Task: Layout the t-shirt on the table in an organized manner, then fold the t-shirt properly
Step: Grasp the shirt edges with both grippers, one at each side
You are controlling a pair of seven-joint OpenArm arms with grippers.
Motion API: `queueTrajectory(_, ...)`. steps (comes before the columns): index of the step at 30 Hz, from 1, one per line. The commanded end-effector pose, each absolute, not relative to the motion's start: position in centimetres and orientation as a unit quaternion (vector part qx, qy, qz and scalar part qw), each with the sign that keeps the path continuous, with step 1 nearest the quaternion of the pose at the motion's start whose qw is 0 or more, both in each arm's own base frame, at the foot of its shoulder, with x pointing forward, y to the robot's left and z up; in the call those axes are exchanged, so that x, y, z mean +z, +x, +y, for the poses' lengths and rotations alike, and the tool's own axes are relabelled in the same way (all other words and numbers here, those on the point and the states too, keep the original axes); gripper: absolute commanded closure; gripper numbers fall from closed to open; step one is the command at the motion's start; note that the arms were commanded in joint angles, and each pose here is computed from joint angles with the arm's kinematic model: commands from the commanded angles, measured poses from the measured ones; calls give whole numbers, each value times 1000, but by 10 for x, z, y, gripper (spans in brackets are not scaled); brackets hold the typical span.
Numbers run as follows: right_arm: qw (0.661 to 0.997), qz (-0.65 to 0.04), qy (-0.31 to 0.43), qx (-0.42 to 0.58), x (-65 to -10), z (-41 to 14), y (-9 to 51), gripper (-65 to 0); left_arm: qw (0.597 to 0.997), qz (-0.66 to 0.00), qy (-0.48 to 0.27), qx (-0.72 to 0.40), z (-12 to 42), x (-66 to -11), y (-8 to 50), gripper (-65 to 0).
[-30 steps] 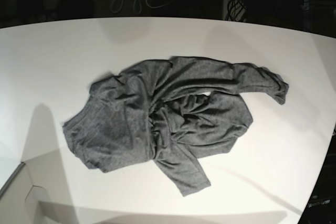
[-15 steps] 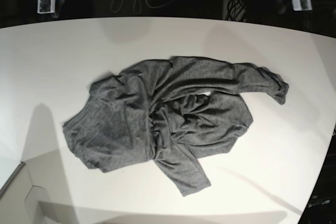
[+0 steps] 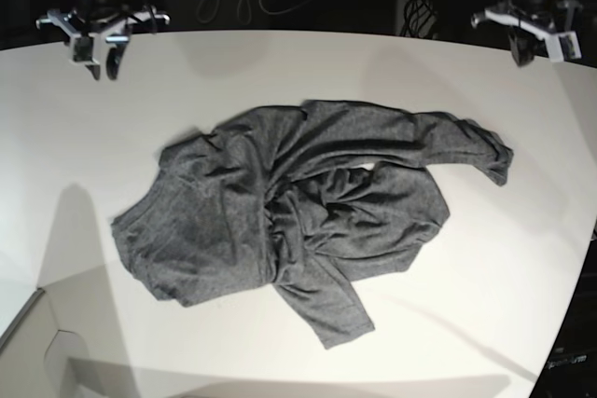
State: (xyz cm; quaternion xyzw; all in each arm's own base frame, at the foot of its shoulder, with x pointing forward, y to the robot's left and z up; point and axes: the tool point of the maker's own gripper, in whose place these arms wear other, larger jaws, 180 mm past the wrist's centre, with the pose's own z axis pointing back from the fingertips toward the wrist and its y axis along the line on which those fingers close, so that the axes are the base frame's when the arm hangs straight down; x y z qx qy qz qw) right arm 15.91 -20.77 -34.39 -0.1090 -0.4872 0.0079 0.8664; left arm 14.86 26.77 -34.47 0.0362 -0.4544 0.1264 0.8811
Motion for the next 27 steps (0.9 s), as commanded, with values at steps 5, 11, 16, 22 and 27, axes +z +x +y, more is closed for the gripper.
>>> queueTrajectory(5,846,-528,-73,18,-328,-180,197,-298,866,-472,7,164,274,-330,165,-5)
queueTrajectory(11,864,-501,-47,14,-322,-160,263,-363,860,-470,-24,200,283,-319,187,-5)
queueTrajectory(16,880,-474,-38,16,-327,-153,299,-363,856,-467,-30,219,294,-312,196,-5)
queueTrajectory(22,911,-409,-39,12,-381,-157,309,-363,853,-472,-25,223,300,-307,200,-5)
queueTrajectory(27,921,-386,-41,9,-407,-162,309,-362,848,-480,-28,224,301,-304,206,-5)
